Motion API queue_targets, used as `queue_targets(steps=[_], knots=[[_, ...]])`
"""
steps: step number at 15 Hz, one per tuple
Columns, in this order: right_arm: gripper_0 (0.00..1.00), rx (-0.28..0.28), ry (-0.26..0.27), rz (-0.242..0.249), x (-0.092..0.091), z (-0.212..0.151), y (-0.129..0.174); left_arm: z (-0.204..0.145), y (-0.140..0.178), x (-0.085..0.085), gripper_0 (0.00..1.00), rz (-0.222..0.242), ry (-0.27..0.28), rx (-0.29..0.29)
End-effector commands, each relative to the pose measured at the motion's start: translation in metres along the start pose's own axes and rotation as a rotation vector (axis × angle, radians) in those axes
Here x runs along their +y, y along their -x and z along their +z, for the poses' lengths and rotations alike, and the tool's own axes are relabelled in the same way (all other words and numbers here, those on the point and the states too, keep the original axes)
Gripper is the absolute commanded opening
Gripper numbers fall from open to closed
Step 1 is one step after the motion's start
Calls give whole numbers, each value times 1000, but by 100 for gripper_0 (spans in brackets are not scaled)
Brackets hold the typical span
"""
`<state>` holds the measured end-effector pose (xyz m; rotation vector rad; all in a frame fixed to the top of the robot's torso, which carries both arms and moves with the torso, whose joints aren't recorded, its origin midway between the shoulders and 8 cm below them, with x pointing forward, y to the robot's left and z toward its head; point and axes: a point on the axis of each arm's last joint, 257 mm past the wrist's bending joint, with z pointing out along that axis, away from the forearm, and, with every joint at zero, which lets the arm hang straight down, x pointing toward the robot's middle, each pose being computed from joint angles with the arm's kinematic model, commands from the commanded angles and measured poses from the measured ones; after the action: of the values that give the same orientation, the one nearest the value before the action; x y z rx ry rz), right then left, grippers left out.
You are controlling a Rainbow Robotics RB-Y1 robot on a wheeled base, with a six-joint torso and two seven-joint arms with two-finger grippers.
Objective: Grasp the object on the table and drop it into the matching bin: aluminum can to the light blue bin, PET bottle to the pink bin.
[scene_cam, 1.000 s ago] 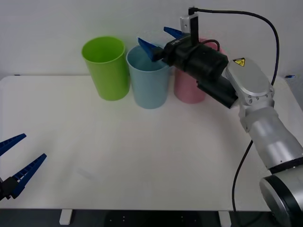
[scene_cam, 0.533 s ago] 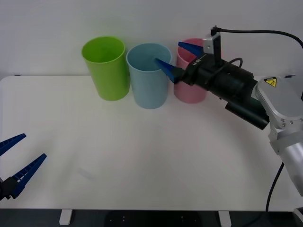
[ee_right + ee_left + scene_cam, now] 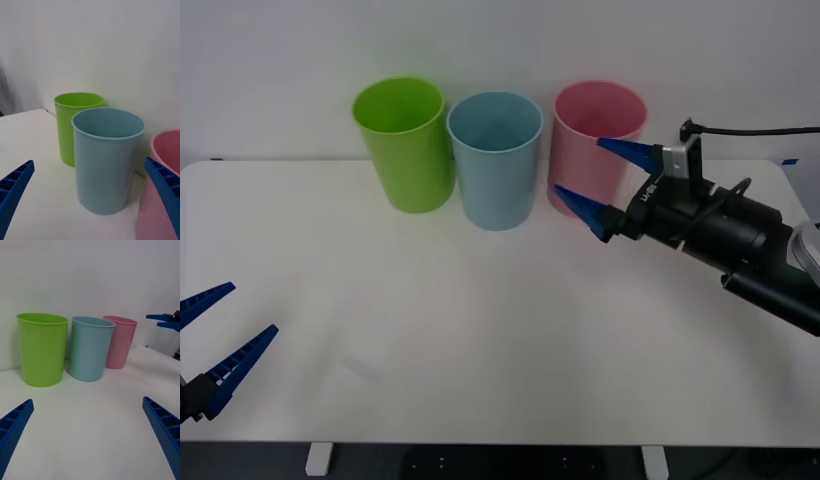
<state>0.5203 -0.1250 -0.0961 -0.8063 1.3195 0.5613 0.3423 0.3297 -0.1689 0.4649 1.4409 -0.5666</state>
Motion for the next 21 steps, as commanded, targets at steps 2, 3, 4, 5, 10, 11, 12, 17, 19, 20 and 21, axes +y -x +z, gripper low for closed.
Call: queue_targets(steps=[2,3,4,5,10,11,12,17,19,20,21], knots=[[100,38,-18,-68,1,-43,-21,0,0,0,100,0,0,0],[100,44,-19,-79,1,-54,-24,0,0,0,100,0,0,0],[100,50,-8,-73,3,-66,-28,0,0,0,100,0,0,0],[100,55,3,-70,6,-74,-31,0,0,0,100,0,0,0],[100,86,63,-63,19,-132,-43,0,0,0,100,0,0,0],[100,95,68,-61,21,-140,-46,0,0,0,100,0,0,0],[100,108,71,-52,24,-153,-51,0,0,0,100,0,0,0],[100,147,53,-18,29,-183,-66,0,0,0,100,0,0,0],[100,158,43,-6,29,-190,-70,0,0,0,100,0,0,0],[100,163,38,0,30,-193,-72,0,0,0,100,0,0,0],[100,170,32,11,31,-197,-75,0,0,0,100,0,0,0]])
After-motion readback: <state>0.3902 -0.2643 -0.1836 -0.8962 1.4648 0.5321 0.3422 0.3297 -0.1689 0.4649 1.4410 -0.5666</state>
